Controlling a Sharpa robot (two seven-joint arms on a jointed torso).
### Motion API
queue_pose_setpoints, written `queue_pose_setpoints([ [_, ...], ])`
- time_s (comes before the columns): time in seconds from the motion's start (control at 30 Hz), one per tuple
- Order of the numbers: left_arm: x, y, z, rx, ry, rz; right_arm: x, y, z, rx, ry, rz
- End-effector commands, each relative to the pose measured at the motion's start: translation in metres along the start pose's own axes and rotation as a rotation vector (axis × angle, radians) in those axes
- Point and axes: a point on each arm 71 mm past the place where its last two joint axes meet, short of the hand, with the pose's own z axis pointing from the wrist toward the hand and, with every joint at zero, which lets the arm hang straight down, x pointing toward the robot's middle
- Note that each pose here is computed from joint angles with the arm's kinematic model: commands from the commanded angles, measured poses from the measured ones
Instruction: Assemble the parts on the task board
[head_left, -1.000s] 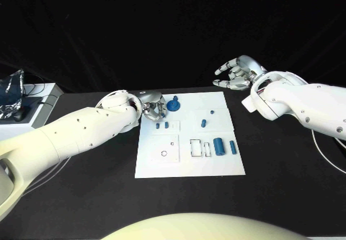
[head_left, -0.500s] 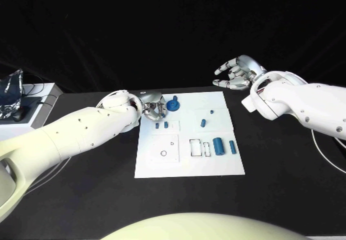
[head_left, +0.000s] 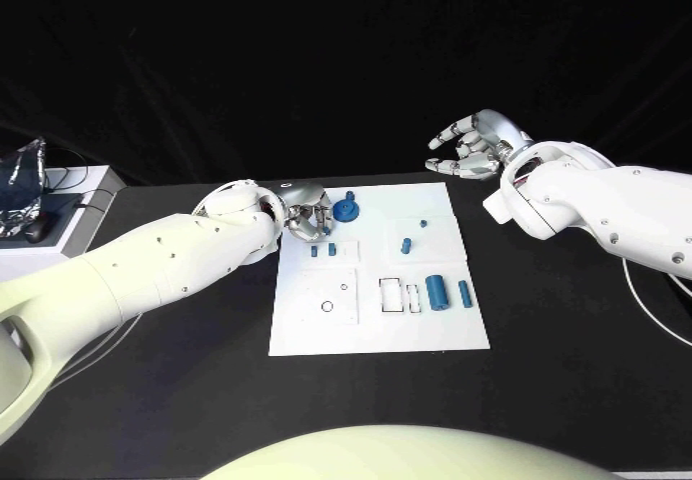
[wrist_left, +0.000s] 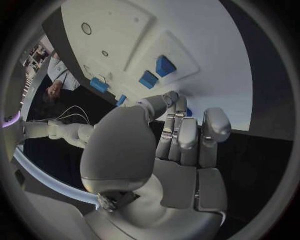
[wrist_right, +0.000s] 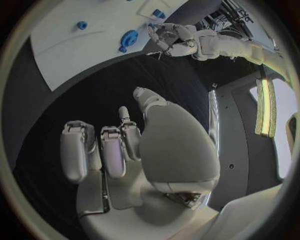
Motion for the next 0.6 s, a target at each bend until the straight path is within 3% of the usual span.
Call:
queue_pose_setpoints([
  [0.03, 0.0045, -0.0008, 0.0002, 0.004, 0.038, 0.006, 0.0009, 0.0010, -0.0002, -0.011, 0.010, -0.008],
  [0.6, 0.0031, -0.0006, -0.0011, 0.007, 0.017, 0.006, 0.0003, 0.0004, -0.0003, -0.010, 0.008, -0.009],
])
